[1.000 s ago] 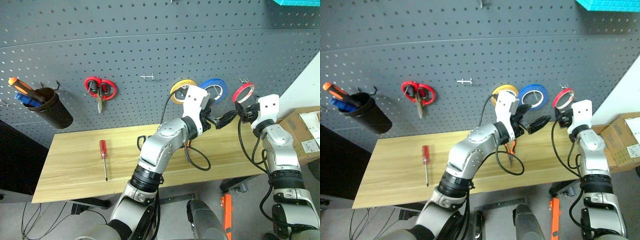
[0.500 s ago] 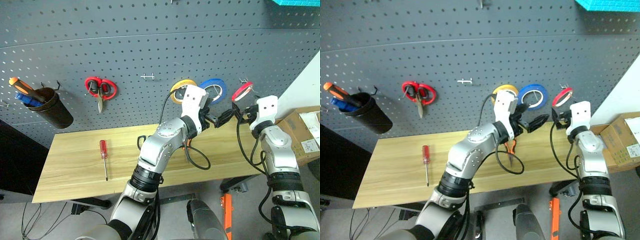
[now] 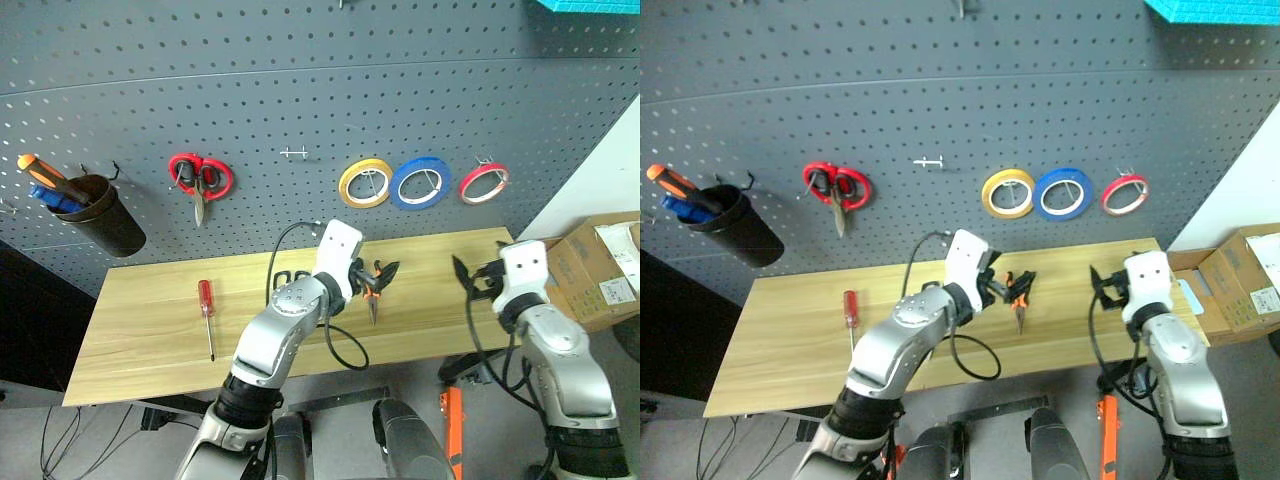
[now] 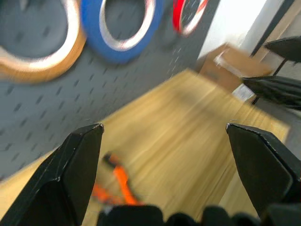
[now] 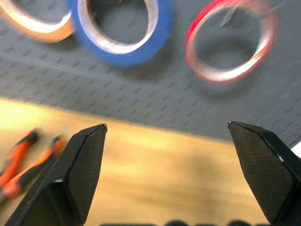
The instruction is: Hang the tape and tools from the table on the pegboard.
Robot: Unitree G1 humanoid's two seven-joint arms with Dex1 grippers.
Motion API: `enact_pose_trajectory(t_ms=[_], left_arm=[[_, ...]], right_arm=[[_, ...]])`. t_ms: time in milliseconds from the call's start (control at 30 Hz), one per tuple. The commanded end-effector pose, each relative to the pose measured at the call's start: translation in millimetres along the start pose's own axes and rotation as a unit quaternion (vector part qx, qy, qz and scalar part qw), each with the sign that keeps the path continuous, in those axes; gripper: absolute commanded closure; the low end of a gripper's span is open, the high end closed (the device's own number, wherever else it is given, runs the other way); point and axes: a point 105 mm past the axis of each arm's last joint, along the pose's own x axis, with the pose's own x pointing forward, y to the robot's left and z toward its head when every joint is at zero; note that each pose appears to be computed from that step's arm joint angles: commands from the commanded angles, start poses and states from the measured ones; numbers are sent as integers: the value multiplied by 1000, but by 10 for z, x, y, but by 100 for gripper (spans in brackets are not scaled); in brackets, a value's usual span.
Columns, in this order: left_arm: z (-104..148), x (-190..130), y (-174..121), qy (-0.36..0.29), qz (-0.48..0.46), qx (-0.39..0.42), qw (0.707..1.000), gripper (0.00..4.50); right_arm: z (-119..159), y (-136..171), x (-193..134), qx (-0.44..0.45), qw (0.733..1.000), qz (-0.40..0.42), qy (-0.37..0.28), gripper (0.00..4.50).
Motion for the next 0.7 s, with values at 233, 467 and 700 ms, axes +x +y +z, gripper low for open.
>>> enact_pose_trajectory(t_ms=[233, 467, 700], left_arm=[[-104, -348, 69, 18, 35, -18, 999, 0], [-260, -648, 190, 55, 64, -25, 996, 0], [-320, -854, 325, 78, 76, -17, 994, 0]], right_arm=[[-113, 688, 237, 65, 990, 63, 110, 4], [-167, 973, 406, 85, 981, 93, 150, 4], [-297, 1129, 496, 115, 969, 103, 192, 4]])
